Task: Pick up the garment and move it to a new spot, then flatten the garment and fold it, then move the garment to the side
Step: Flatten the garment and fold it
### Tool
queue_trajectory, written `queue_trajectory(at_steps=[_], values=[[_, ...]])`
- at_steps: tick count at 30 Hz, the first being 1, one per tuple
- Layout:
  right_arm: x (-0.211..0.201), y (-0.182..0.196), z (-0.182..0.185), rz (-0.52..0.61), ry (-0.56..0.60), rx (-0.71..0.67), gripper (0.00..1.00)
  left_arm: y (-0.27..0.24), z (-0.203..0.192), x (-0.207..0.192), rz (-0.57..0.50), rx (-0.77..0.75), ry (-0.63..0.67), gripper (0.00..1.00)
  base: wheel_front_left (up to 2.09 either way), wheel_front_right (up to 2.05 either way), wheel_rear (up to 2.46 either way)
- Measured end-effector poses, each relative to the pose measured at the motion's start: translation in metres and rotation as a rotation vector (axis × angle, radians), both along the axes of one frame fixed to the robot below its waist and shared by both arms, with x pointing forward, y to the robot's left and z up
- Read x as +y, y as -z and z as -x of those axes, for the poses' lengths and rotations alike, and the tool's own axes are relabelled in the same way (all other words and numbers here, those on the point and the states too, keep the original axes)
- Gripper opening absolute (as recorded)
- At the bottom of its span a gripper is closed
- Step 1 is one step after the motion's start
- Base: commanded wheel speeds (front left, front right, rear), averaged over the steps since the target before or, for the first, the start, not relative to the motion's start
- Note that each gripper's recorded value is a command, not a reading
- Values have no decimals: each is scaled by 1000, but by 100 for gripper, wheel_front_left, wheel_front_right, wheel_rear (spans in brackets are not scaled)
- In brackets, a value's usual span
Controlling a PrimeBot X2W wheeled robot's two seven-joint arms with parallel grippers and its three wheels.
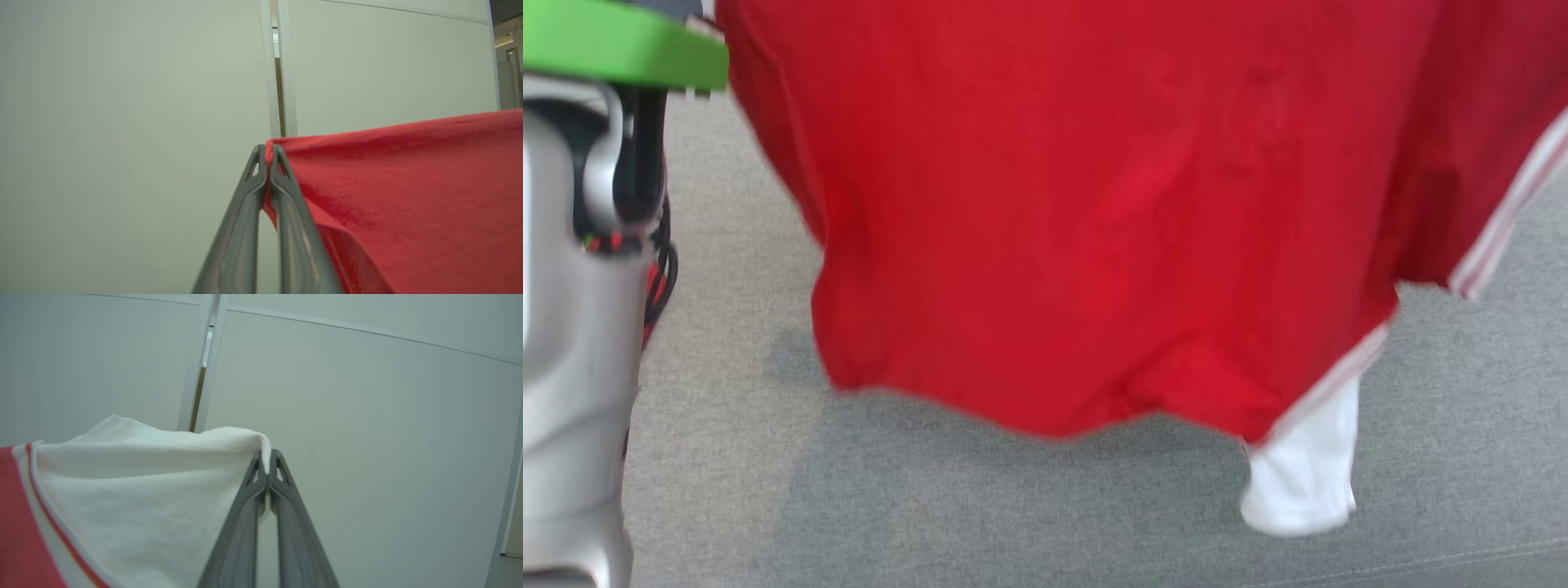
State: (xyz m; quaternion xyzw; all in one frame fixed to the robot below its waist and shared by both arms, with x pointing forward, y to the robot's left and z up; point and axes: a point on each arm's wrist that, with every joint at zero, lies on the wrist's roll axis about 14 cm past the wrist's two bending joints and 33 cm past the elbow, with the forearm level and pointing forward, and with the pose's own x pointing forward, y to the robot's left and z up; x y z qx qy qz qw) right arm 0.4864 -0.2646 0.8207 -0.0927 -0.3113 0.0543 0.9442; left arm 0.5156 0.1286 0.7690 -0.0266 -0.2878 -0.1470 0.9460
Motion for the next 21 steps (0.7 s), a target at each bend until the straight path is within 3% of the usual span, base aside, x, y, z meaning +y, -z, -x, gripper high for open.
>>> queue_trajectory(at_steps=[6, 12, 16, 21], values=[[22, 13, -68, -88, -56, 55, 0, 29, -68, 15, 107, 98, -37, 0, 0, 0, 0], [32, 18, -97, -146, -62, 93, 0, 54, -102, 19, 118, 192, -64, 0, 0, 0, 0], [58, 76, -118, -162, -93, 244, 0, 116, -114, 22, 128, 360, -95, 0, 0, 0, 0], [82, 191, -122, -202, -112, 513, 0, 230, -101, 23, 122, 633, -129, 0, 0, 0, 0]])
